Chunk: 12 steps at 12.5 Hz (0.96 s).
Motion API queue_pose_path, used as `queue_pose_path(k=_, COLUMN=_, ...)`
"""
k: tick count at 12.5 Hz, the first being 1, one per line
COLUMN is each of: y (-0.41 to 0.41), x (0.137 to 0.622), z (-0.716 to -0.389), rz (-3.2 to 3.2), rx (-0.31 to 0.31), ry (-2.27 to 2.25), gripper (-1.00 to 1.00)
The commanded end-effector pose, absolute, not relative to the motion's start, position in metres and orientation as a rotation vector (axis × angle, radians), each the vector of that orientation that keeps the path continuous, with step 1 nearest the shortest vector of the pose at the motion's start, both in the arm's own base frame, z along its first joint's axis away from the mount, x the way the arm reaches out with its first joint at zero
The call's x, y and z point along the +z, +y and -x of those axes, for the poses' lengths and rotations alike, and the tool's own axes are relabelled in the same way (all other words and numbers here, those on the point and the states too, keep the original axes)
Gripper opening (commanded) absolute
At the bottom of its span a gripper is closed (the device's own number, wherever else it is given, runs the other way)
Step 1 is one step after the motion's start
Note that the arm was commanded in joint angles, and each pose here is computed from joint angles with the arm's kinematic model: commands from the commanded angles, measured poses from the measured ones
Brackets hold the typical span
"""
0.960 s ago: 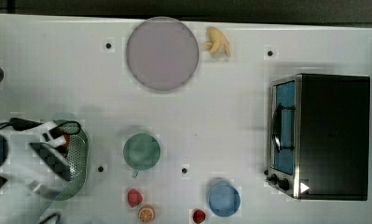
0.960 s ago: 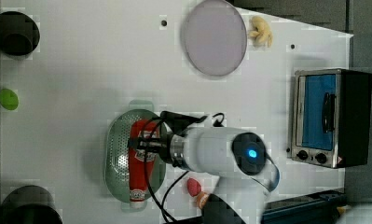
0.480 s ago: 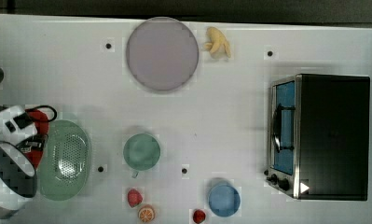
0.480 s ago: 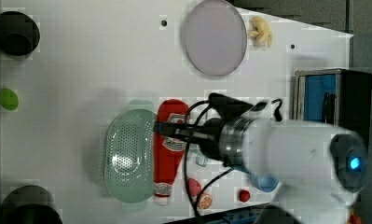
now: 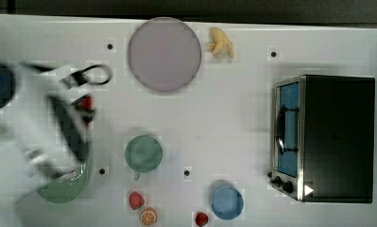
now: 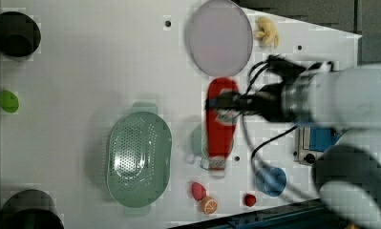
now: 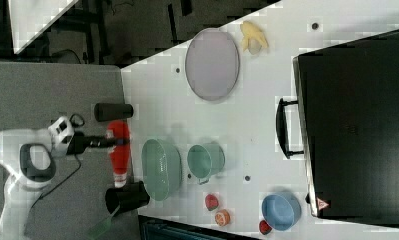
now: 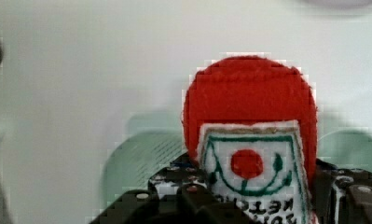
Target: Pick ketchup from strainer and place it on the table
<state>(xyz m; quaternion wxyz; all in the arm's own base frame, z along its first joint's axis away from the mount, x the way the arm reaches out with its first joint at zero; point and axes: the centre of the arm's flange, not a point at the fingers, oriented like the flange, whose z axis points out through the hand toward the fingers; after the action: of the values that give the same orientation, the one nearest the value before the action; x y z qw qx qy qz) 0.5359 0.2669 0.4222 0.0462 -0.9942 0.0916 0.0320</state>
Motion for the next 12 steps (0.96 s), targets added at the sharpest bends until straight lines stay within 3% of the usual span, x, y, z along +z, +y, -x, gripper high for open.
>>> queue_pose_path(k=1, y=0.135, x=0.416, z=-0.591, rz=3.011, rx=0.092, ry=0.376, gripper=0.18)
queue_pose_path(k=4, y=0.043, x=0.401, z=-0.605, rz=3.022, rx=0.102, ry=0.424, gripper=0.18)
queue_pose_path(k=9, y=-0.052, x=0.343, z=-0.587, rz=3.013, rx=0.202, ry=0.613, gripper=0.18)
queue_pose_path(k=12, y=-0.055, x=0.300, z=-0.570, rz=3.007, rx=0.162, ry=0.633, gripper=0.18)
